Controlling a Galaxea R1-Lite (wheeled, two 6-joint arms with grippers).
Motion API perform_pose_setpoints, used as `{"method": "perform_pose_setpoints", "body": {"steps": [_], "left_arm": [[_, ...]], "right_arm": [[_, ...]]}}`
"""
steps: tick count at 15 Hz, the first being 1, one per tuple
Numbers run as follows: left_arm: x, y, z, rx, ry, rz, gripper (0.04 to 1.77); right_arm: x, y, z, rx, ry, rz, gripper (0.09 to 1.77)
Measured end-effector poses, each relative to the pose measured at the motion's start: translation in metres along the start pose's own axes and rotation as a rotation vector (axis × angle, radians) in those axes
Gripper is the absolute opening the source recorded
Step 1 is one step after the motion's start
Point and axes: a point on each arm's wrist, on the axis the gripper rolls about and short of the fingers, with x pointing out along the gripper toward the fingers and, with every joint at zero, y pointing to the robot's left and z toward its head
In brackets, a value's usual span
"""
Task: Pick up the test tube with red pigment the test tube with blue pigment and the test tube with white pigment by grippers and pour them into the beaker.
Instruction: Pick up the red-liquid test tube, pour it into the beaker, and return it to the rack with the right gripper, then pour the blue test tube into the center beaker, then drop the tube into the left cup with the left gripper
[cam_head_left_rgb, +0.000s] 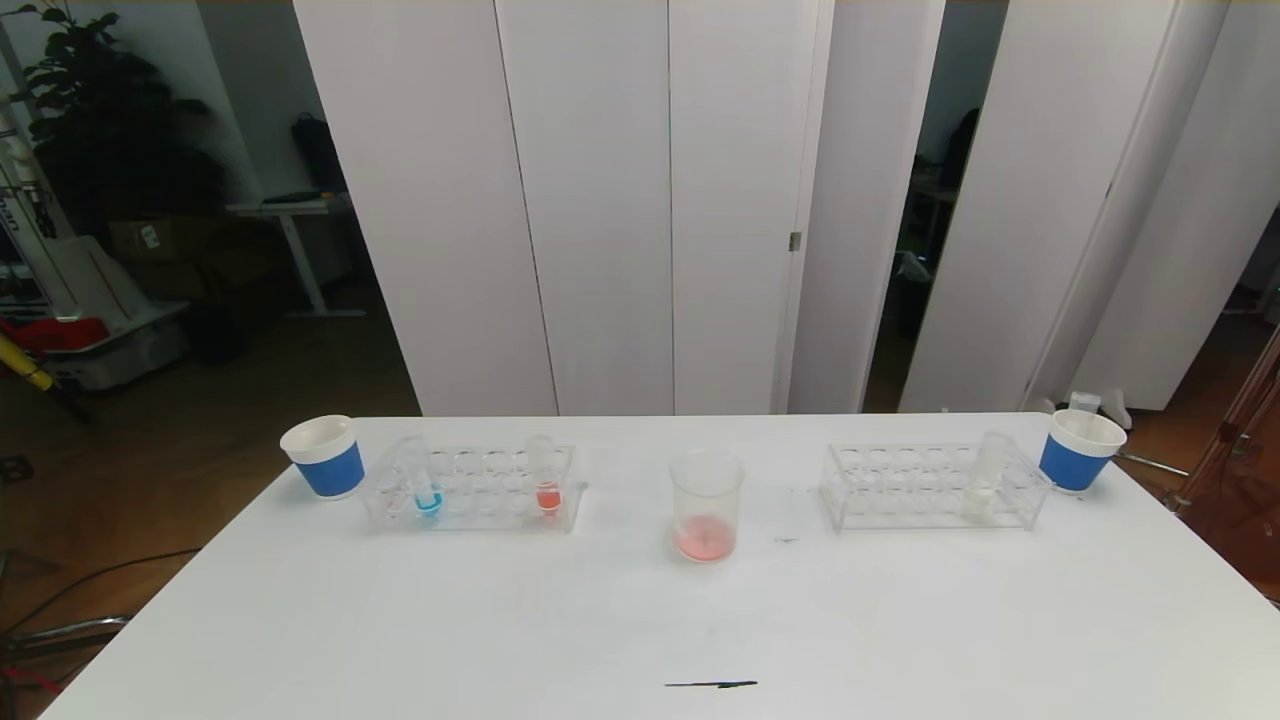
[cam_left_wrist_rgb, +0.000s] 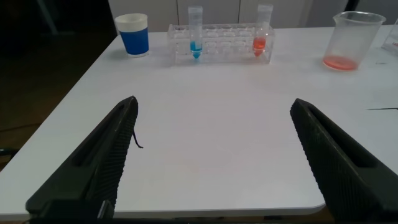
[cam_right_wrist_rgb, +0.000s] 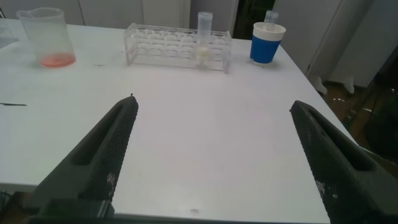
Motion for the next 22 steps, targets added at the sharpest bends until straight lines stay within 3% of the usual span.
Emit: {"method": "perform_pose_setpoints", "body": {"steps": [22], "left_arm": [[0.0000,0.0001,0.0011,-0.002,-0.010,0.003,1.75]], "right_arm": [[0.0001,0.0000,-0.0006,0.000,0.003,0.000,1.75]]}}
